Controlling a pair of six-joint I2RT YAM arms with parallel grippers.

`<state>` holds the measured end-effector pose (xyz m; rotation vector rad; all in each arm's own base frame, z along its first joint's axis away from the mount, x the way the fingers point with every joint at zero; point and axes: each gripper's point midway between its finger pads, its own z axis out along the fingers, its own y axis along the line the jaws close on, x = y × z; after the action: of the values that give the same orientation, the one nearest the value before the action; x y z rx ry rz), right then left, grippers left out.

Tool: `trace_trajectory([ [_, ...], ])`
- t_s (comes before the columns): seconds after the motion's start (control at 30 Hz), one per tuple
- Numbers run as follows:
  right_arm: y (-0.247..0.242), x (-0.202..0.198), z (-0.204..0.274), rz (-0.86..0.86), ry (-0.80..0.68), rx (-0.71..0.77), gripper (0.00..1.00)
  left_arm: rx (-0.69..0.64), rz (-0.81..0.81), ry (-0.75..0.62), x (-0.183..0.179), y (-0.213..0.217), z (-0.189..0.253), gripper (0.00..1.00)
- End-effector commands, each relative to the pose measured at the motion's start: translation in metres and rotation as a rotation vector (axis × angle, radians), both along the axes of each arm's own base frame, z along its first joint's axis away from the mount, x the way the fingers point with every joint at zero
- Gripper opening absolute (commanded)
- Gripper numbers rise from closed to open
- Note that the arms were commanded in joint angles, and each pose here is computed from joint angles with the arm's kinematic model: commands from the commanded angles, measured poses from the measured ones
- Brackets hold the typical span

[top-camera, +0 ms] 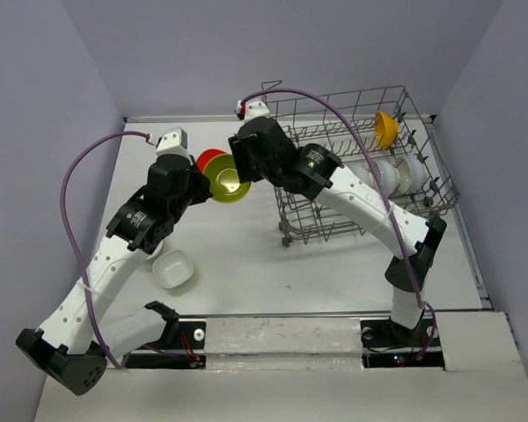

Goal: Load the bowls into the dish rack

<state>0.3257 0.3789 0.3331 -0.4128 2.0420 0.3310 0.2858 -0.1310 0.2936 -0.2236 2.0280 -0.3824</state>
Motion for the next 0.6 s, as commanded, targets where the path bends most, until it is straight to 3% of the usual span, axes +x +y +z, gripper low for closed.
trace_trajectory([
  [0.0,0.0078,-0.0009,0.0131,0.005,-0.031,0.013,0.52,-0.052,-0.003,-0.111,0.0008,0.0014,0.0397,0.0],
  [0.33,0.0087,0.0036,0.0097,-0.01,-0.036,-0.005,0.43,-0.053,-0.008,-0.127,0.0003,0.0017,0.0467,0.0],
  [0.5,0.0062,0.0055,0.011,-0.026,-0.044,-0.008,0.22,-0.05,-0.011,-0.129,0.0004,0.0016,0.047,0.0],
  [0.57,0.0053,0.0061,0.0112,-0.031,-0.047,-0.011,0.08,-0.052,-0.011,-0.133,0.0005,0.0015,0.0478,0.0],
])
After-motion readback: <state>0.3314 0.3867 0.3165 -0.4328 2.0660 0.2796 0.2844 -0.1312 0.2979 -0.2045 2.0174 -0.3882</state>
